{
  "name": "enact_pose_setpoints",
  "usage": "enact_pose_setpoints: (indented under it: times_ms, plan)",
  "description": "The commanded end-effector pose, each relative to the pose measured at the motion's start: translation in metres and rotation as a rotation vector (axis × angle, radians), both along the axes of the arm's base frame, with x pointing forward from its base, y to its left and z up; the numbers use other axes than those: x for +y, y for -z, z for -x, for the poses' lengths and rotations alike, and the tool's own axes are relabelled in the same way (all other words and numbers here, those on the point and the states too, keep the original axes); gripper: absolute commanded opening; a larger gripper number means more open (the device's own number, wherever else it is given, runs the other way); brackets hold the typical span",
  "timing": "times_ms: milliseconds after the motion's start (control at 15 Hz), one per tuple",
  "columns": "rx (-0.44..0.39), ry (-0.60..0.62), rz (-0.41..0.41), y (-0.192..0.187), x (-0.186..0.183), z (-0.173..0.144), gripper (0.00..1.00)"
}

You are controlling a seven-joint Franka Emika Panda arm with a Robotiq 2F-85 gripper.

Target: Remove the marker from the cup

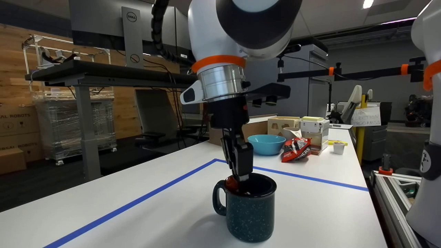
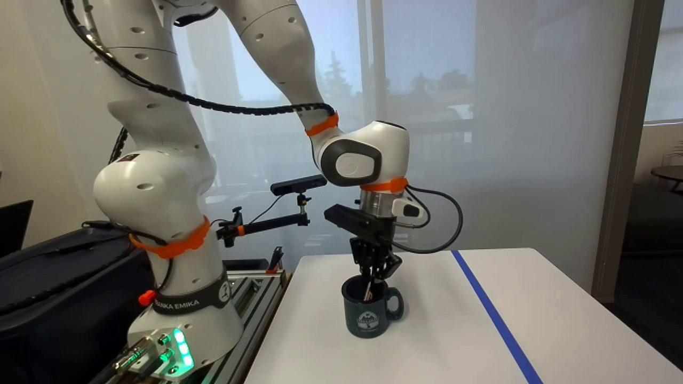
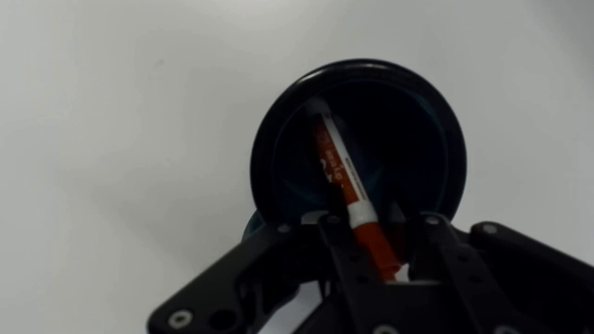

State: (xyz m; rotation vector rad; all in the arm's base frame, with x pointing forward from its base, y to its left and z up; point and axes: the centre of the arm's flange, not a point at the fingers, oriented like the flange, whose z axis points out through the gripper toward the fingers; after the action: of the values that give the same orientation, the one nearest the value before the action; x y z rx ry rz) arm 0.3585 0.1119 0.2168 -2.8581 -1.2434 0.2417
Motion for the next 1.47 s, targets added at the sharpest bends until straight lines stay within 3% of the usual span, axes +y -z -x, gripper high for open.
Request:
enact_pose_setpoints:
  times_ms: [0,200,333,467,600,1400]
  plan:
    - [-0.007,-0.007,-0.033,0.012,-0.013,0.032,0.35]
    - [-0.006,-0.014,-0.038,0.017,-0.014,0.032,0.35]
    - [-0.004,-0.019,-0.042,0.02,-0.014,0.032,0.1]
    - [-0.001,-0.024,-0.041,0.022,-0.014,0.032,0.0]
    - [-0.001,-0.029,-0.039,0.017,-0.013,0.032,0.05]
    - [-0.013,0.006,0.015,-0.06,-0.007,0.041,0.05]
